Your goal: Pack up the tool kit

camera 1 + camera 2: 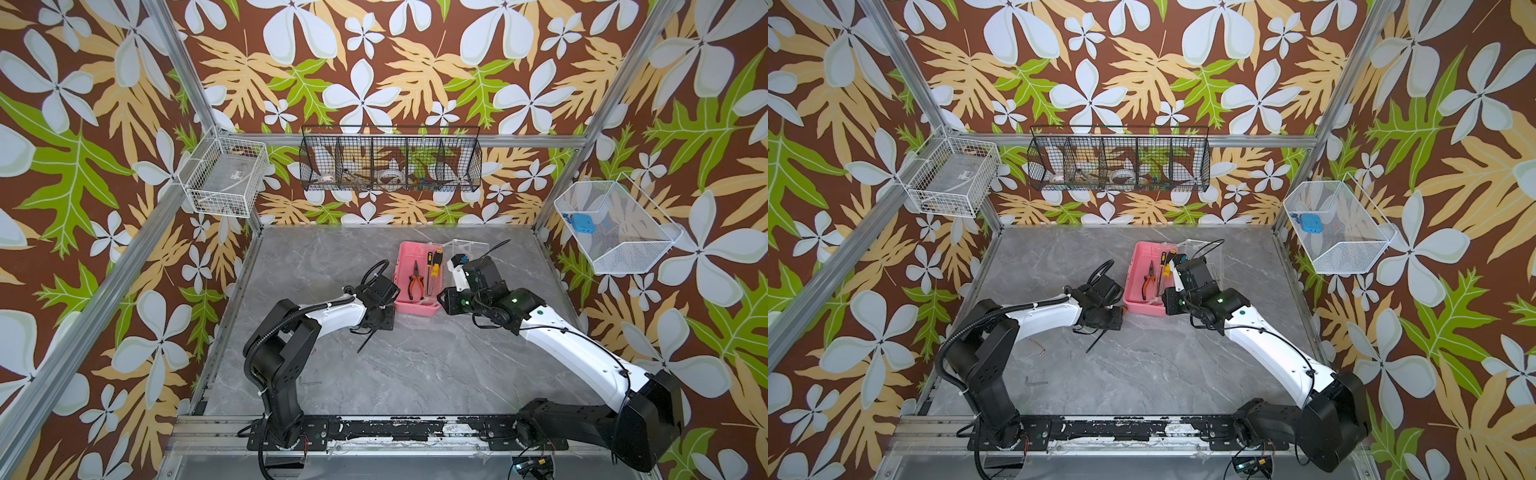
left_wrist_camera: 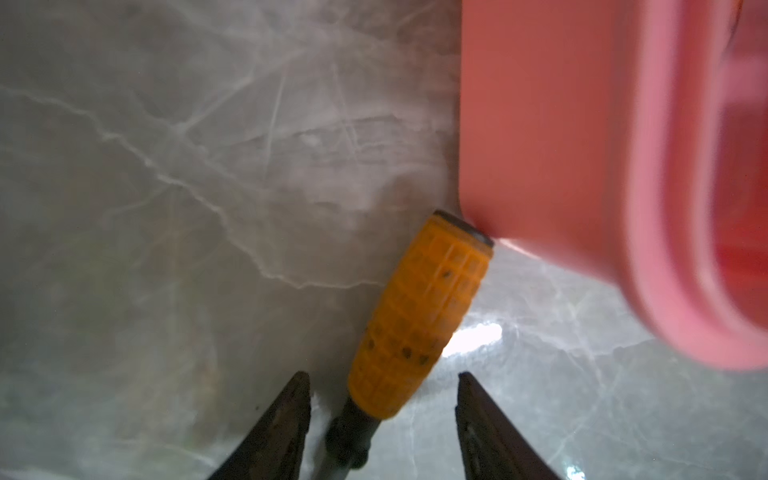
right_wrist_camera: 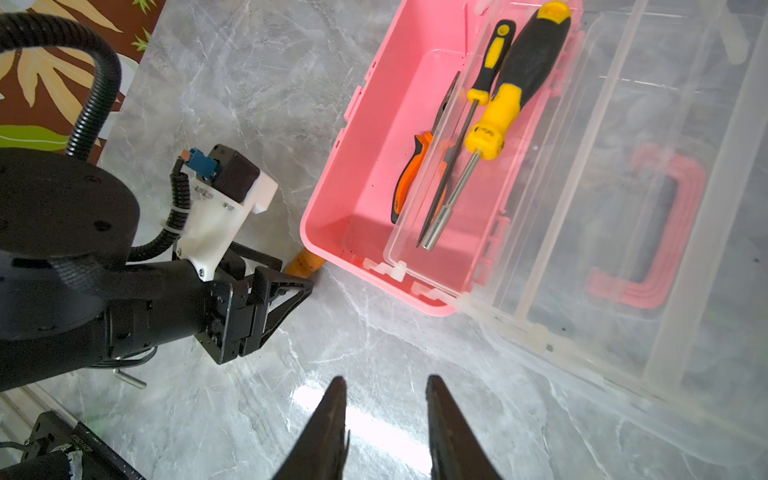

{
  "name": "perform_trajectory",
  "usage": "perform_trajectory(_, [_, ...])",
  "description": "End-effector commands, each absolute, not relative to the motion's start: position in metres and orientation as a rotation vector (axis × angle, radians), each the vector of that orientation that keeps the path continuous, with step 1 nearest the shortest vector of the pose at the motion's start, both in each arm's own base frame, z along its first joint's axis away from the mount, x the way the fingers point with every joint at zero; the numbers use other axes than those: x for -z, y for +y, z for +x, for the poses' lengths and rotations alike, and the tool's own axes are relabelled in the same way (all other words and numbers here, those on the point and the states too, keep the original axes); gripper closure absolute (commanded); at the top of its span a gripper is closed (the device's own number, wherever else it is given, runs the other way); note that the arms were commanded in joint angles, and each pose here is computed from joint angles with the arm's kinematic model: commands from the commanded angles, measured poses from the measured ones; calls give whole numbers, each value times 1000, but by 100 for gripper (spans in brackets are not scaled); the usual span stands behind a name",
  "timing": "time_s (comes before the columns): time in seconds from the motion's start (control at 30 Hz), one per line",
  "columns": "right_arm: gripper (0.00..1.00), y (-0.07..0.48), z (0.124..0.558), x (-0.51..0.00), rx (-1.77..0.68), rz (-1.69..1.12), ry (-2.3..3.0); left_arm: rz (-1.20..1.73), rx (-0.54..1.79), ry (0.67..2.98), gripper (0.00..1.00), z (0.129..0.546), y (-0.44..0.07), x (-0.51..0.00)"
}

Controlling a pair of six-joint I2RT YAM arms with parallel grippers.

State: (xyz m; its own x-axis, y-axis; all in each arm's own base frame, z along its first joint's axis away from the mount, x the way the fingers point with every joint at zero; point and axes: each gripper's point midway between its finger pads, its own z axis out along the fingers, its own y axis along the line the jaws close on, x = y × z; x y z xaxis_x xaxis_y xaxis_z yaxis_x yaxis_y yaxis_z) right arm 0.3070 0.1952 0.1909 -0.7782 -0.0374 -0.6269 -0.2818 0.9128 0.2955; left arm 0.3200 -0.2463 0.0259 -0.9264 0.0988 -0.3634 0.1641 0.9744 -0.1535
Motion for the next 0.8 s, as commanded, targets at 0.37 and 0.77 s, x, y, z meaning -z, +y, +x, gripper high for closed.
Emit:
perform_trajectory(0.37, [65, 180, 305, -221, -466, -205, 2363, 266, 195, 2773, 100, 309, -261, -20])
perform_trajectory(0.77, [65, 174, 312, -248, -461, -207, 2315, 251, 438, 2642, 100, 295, -267, -126])
